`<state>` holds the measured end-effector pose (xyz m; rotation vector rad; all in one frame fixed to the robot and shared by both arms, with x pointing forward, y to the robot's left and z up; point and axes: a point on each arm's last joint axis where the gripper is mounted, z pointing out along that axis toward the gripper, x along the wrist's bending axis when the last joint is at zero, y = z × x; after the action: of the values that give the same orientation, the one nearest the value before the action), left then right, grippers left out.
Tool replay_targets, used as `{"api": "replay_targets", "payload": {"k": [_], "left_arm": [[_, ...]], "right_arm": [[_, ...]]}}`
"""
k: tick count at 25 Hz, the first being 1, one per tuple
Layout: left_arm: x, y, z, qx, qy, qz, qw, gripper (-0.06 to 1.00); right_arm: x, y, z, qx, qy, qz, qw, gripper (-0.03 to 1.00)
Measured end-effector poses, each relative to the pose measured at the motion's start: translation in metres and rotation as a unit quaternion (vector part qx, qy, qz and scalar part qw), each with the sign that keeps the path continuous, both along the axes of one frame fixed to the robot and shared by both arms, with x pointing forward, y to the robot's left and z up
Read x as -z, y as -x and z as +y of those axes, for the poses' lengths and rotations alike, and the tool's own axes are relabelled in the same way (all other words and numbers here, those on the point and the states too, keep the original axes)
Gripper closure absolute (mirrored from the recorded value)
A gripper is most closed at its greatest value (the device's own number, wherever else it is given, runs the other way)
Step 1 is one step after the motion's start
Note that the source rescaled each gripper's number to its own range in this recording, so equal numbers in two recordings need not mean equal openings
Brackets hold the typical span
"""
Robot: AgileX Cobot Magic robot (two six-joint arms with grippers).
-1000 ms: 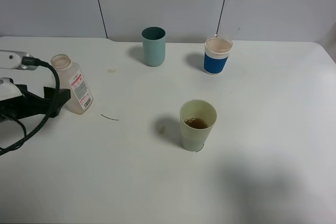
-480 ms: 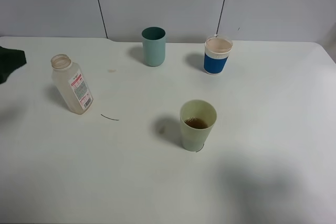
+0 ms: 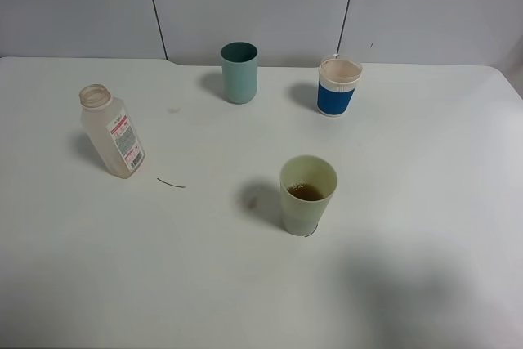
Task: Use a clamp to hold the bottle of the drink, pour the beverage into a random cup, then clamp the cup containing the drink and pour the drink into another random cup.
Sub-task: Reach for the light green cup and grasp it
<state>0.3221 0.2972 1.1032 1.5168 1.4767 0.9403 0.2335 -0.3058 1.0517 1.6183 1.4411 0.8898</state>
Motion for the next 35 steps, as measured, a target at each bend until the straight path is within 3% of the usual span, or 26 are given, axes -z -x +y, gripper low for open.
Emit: {"api": "replay_targets", "payload": {"k": [9,21,25,35], "left_arm": [[0.009,0.059,0.015,-0.088,-0.002,0.021,0.996,-0.05],[0.034,0.096,0.013,-0.084,0.023,0.004,0.996,-0.05],[0.047,0.092,0.012,-0.081,0.026,0.023,0.996,-0.05],[0.047,0.091,0.011,-0.077,0.03,0.02,0.996,-0.05]], "right_arm": [[0.0,0.0,0.0,0.0,0.0,0.0,1.0,-0.03],[0.0,0.0,0.0,0.0,0.0,0.0,1.0,-0.03],[0.0,0.0,0.0,0.0,0.0,0.0,1.0,-0.03],[0.0,0.0,0.0,0.0,0.0,0.0,1.0,-0.03]]}}
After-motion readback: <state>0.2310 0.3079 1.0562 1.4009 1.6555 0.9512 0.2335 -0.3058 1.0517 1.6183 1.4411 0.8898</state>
